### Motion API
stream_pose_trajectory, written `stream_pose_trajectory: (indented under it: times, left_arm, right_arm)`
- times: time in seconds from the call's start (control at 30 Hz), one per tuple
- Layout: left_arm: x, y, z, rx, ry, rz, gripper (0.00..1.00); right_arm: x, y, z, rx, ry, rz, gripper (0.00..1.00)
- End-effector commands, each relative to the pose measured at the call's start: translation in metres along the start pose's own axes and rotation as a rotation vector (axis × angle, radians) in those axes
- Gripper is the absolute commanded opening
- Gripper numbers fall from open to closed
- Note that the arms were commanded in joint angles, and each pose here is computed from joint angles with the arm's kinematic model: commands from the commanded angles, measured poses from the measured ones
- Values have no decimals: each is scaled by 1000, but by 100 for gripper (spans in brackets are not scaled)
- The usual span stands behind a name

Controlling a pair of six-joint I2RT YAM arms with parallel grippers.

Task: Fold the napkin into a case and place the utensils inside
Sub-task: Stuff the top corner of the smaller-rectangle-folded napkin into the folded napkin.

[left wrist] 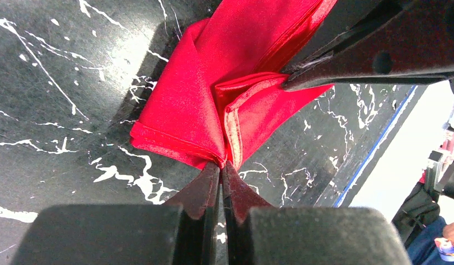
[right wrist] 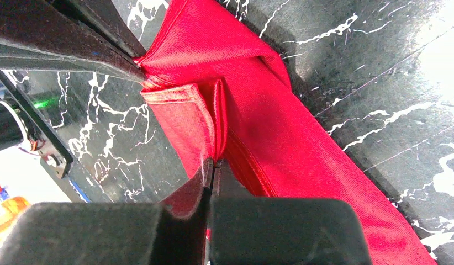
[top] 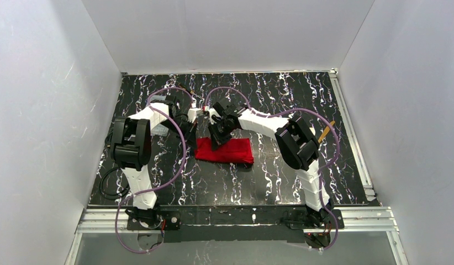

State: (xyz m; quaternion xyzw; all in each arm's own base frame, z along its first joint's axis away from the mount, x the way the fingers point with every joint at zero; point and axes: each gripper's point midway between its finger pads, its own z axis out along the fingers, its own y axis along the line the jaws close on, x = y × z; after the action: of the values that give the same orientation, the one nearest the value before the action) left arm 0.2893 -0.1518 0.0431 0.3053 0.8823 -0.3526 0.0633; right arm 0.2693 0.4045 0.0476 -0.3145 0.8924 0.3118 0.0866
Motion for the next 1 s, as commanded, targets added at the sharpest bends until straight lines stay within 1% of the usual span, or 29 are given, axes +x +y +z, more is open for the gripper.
stream_pose_trajectory:
  times: [0.0,0.1,0.2,0.43,0.73,0.97]
  left_arm:
    - [-13,-43,-4,122,-60,118,0]
    - [-17,-49,-6,141,-93,134,0]
    - [-18,-53,-8,145,-110,162,0]
    - [-16,-55,-9,125,-137,196,0]
    - [-17,-52,-7,130,-129,182,0]
    - [-2,-43,-2,107,-61,216,0]
  right_arm:
    - [8,-14,14,24,40,64,1]
    - [12,-15,20,18,47,87,1]
    - [15,-10,25,-39,29,125,1]
    - [12,-11,25,-139,-63,218,1]
    - [10,-13,15,-171,-106,253,1]
    - [2,-13,4,-188,-114,238,1]
